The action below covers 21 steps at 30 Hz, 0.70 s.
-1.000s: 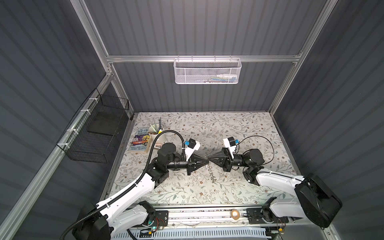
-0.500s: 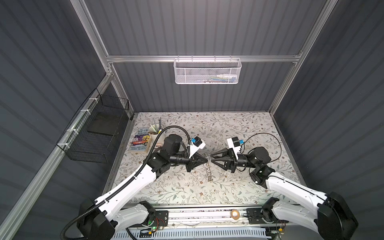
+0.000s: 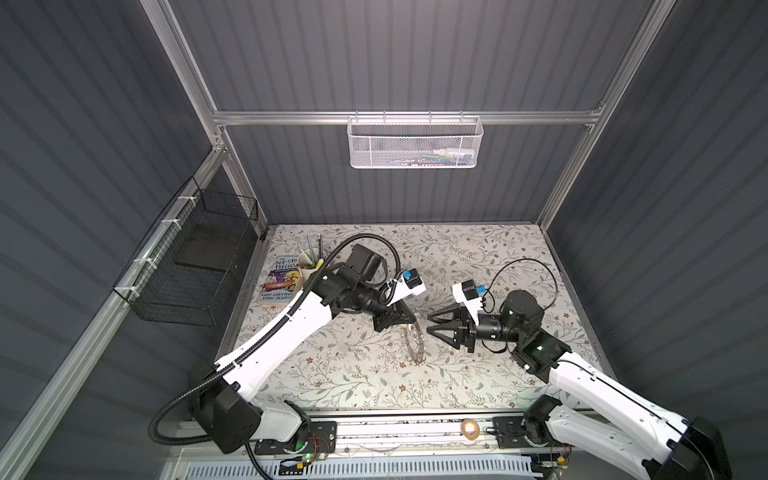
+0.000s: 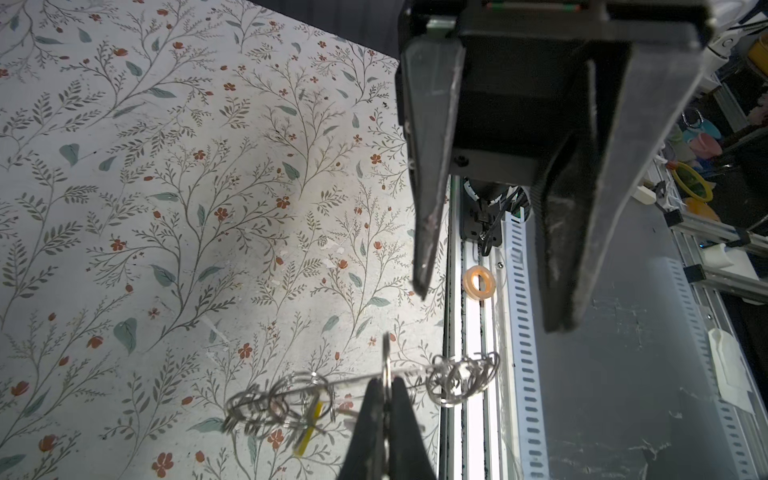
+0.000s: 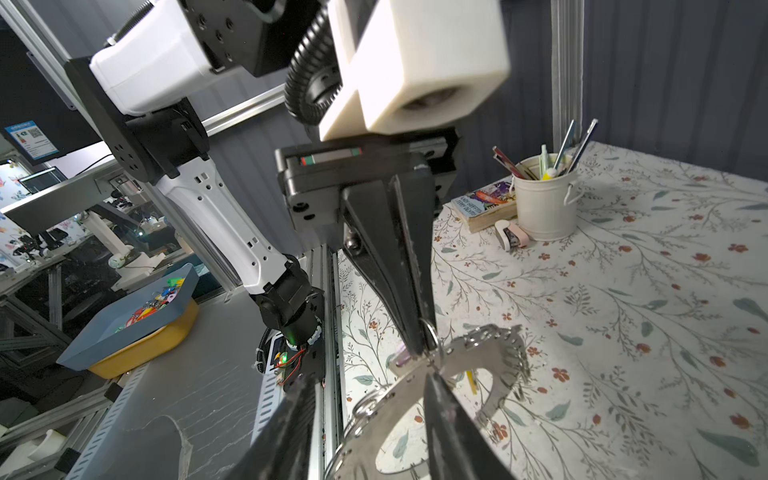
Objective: Put the keys on the keyring
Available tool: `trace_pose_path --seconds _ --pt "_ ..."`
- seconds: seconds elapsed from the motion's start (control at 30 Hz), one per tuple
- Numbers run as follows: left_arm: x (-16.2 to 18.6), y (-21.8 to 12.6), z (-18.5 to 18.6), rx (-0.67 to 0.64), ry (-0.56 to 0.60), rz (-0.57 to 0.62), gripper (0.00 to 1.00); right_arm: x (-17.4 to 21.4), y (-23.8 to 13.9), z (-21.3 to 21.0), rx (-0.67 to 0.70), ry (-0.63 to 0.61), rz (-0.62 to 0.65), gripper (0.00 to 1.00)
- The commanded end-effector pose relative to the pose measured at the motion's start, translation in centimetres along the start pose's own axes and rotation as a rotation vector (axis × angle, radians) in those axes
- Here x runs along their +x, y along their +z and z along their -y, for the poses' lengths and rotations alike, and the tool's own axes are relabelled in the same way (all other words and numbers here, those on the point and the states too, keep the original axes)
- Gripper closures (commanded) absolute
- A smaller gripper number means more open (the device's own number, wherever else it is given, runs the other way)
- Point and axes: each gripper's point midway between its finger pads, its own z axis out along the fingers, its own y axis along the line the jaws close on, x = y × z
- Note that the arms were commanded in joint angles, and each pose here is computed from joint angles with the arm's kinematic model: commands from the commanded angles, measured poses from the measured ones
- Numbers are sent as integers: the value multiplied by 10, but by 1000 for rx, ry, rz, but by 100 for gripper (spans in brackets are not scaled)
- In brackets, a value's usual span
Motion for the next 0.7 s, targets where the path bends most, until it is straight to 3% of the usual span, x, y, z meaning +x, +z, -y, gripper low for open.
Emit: trace_pose_path --seconds 0.0,0.43,0.67 --pt "-10 -9 21 97 51 8 100 -7 4 0 -14 -6 -15 58" --pt "-10 -2 19 139 51 -6 100 -12 15 5 -36 -7 -11 73" --pt "-10 -1 17 134 50 -8 100 -13 18 6 -46 4 -9 77"
